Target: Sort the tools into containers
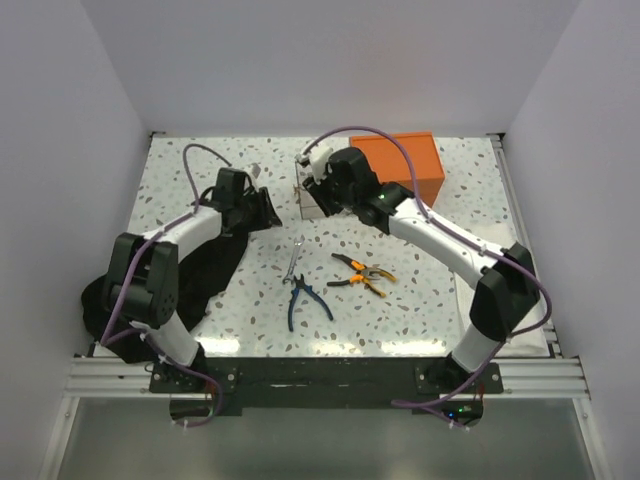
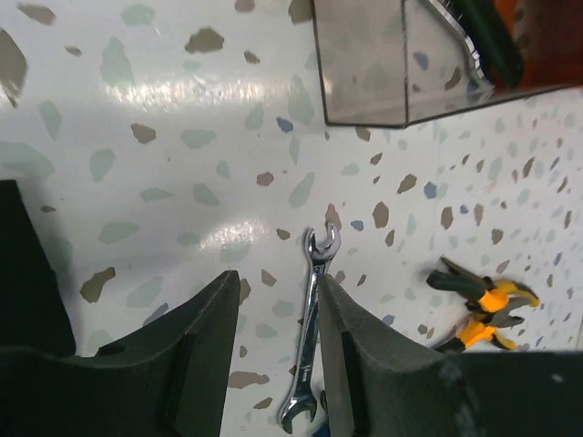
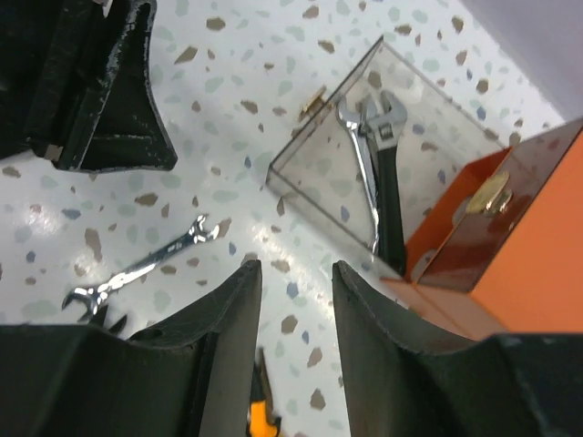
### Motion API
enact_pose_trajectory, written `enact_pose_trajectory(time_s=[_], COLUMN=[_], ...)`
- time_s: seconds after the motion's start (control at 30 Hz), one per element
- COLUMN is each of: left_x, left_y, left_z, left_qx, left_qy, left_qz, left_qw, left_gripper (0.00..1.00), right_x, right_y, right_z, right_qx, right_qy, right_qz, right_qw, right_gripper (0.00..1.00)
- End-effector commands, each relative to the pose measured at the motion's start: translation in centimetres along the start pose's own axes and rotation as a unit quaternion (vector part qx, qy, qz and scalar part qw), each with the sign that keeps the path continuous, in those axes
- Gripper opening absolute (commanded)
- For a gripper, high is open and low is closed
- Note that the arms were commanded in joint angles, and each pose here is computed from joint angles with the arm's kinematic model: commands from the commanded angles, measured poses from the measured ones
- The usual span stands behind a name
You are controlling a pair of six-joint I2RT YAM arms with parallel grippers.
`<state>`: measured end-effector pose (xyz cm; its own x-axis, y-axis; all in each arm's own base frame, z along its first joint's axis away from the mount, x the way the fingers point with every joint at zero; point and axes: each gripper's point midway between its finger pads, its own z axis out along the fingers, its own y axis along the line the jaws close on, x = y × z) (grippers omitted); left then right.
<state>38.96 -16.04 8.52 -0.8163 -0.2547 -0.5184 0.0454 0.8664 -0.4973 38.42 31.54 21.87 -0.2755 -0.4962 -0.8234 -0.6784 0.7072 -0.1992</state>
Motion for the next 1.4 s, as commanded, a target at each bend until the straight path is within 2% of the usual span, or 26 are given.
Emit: enact_pose_trajectory(time_s=[0.0, 0.07, 0.47, 0.67, 0.77, 1.23, 1.37], left_x=[1.8, 3.1, 5.3, 6.6, 6.6, 6.9, 7.3], left_y=[0.6, 0.5, -2.7, -0.7, -0.2, 1.3, 1.3], left_z=[1.7, 3.2, 7.7, 7.2, 6.9, 5.7, 5.8], left_qx=[-0.044, -0.046, -0.043, -0.128, -0.143, -0.172, -0.179], left_qy=[0.033, 0.057, 0.092, 0.098, 0.097, 0.095, 0.101], left_qz=[0.005, -0.006, 0.008, 0.032, 0.032, 0.054, 0.085], left_qw=[0.998, 0.997, 0.995, 0.986, 0.984, 0.979, 0.975], left_gripper=[0.44, 0.43, 0.38, 0.31, 0.3, 0.28, 0.27], right_x=[4.5, 5.7, 8.4, 8.0, 7.8, 8.3, 7.8], right_y=[1.1, 1.2, 0.5, -0.3, -0.8, -1.4, -1.5], right_z=[-1.6, -2.4, -5.2, -5.7, -5.7, -5.3, -5.2], right_qx=[-0.023, -0.019, -0.008, -0.002, 0.003, 0.004, 0.004], right_qy=[0.043, 0.045, 0.05, 0.043, 0.036, 0.043, 0.04], right_qz=[0.046, 0.049, 0.05, 0.065, 0.075, 0.091, 0.092], right_qw=[0.998, 0.998, 0.997, 0.997, 0.997, 0.995, 0.995], right_gripper=[0.43, 0.45, 0.47, 0.48, 0.48, 0.49, 0.49])
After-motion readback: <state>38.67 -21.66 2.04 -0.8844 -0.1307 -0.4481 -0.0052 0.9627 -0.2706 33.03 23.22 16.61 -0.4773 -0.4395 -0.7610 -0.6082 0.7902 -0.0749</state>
